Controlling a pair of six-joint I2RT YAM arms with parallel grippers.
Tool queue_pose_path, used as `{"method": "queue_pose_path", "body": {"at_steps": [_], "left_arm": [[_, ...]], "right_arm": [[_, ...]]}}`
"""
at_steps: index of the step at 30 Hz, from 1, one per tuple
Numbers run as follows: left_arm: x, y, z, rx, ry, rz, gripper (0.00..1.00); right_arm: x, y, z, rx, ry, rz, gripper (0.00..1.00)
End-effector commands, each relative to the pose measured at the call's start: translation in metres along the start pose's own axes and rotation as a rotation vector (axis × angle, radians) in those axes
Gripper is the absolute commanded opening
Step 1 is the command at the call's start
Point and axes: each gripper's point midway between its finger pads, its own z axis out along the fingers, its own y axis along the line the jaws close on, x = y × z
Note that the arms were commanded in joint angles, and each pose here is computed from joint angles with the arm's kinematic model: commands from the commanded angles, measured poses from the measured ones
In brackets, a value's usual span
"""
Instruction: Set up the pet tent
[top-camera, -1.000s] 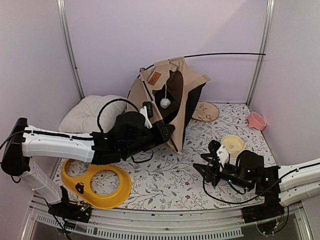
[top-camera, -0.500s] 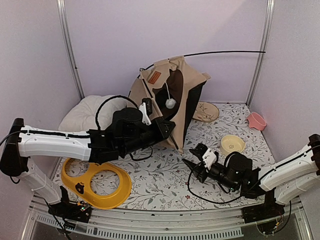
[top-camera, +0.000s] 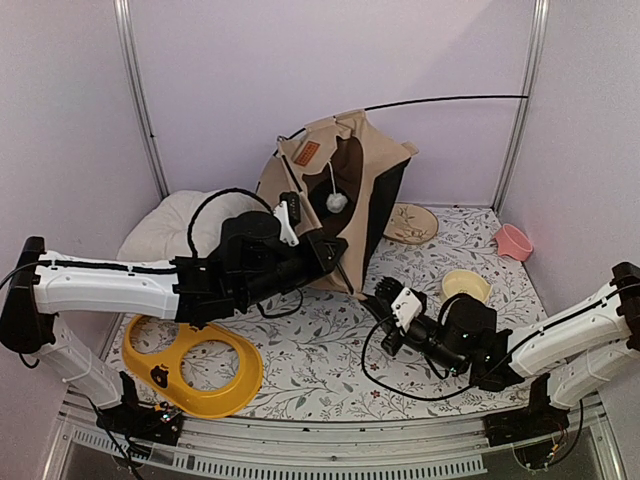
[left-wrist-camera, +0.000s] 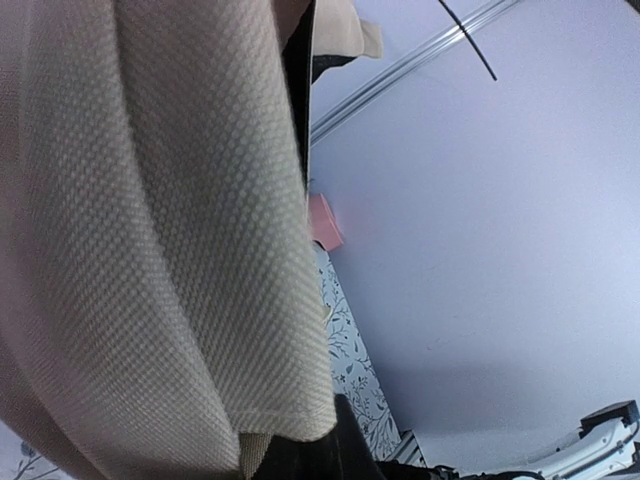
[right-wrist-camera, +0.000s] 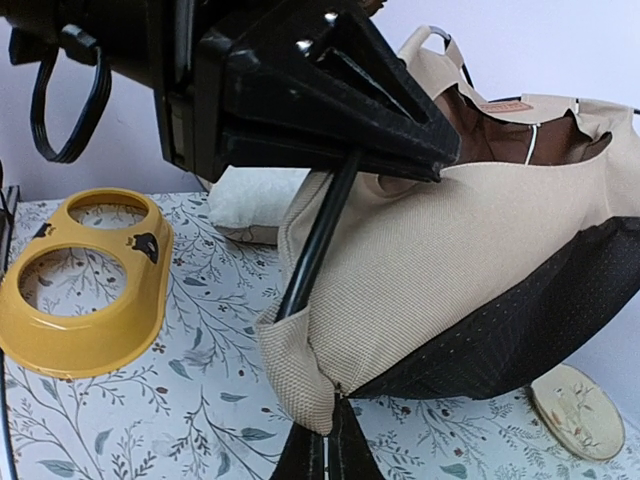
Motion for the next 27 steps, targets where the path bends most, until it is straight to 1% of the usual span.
{"method": "queue_pose_path", "body": {"at_steps": [1,8,12,16,21,27], "left_arm": [[-0.01,-0.013,-0.004,0.036,-0.014,0.014,0.0],[-0.007,-0.005,0.002,0.021,-0.034,0.013,0.0],[-0.004,0.001,0.006,-0.001,-0.04,0.021,0.0],[-0.005,0.01,0.006,-0.038,-0.071,0.02,0.0],[-0.008,0.007,0.008,-0.042,-0.111,0.036,0.0],[0.008,0.011,0.011,-0.07,-0.085,0.093,0.0]], "right_arm": [[-0.024,0.003,0.004,-0.008,-0.044,0.017,0.0],[-0.035,0.027,0.004,-0.054,-0.04,-0.02,0.0],[-0.041,0.028,0.006,-0.064,-0.029,0.01,0.0],[-0.045,0.036,0.008,-0.101,-0.006,0.026,0.0],[-0.049,0.048,0.01,-0.163,0.007,0.038,0.0],[-0.063,0.028,0.012,-0.085,0.009,0.077,0.0]]}}
